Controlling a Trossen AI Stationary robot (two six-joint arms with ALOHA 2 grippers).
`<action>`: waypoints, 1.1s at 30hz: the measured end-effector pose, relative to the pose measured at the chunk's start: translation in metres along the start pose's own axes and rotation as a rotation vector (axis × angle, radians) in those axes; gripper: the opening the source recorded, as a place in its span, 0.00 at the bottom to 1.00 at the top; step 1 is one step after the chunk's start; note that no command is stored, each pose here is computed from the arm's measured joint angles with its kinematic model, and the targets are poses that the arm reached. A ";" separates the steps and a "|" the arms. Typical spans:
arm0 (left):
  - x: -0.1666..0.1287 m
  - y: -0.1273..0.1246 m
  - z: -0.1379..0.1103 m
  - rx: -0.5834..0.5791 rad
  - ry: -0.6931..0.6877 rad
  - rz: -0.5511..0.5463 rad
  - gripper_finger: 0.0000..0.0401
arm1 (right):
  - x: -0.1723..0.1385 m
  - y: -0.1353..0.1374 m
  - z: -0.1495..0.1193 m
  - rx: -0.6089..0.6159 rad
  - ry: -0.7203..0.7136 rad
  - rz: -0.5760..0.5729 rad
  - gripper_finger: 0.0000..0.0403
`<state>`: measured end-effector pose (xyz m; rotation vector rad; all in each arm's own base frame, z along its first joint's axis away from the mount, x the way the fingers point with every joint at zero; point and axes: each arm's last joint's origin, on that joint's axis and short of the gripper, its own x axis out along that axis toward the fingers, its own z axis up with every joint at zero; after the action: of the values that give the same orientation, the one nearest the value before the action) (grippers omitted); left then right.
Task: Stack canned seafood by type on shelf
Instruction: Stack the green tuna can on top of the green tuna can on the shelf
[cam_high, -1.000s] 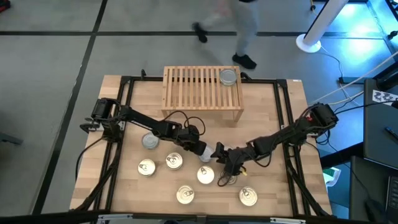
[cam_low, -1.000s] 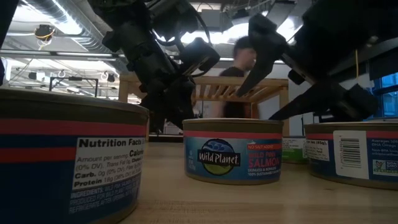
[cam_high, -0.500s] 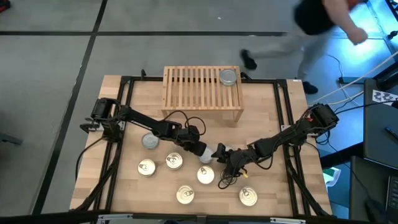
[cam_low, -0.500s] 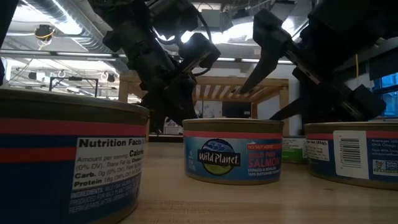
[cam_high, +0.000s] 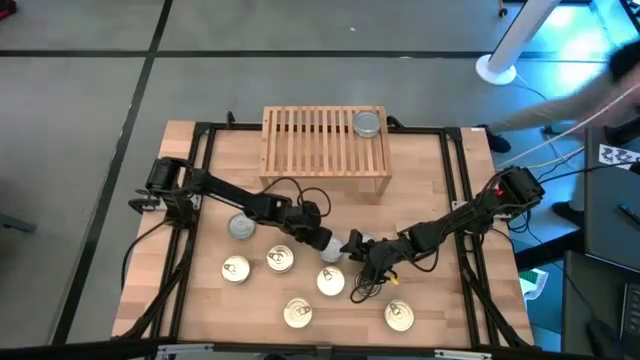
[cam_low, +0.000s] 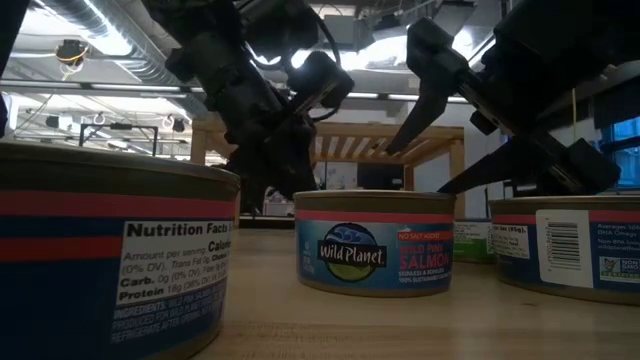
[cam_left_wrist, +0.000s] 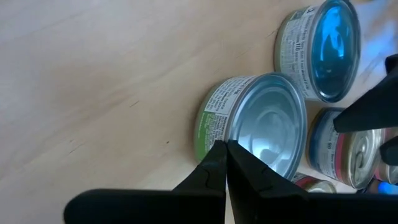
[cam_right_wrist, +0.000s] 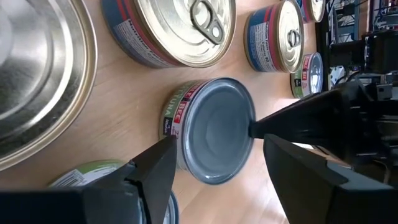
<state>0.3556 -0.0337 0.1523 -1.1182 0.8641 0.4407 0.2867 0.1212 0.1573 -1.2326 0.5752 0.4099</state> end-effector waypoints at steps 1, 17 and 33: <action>-0.002 -0.001 0.000 0.003 -0.003 -0.008 0.00 | 0.000 0.000 0.000 0.000 0.000 0.000 0.60; -0.013 -0.005 0.005 0.003 0.031 -0.055 0.00 | 0.000 -0.001 -0.001 0.002 0.033 -0.029 0.60; -0.014 -0.008 0.016 0.003 0.071 -0.144 0.00 | -0.010 0.011 0.018 -0.052 0.074 -0.081 0.60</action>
<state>0.3586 -0.0213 0.1709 -1.1902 0.8392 0.2823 0.2756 0.1419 0.1590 -1.3205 0.5786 0.3144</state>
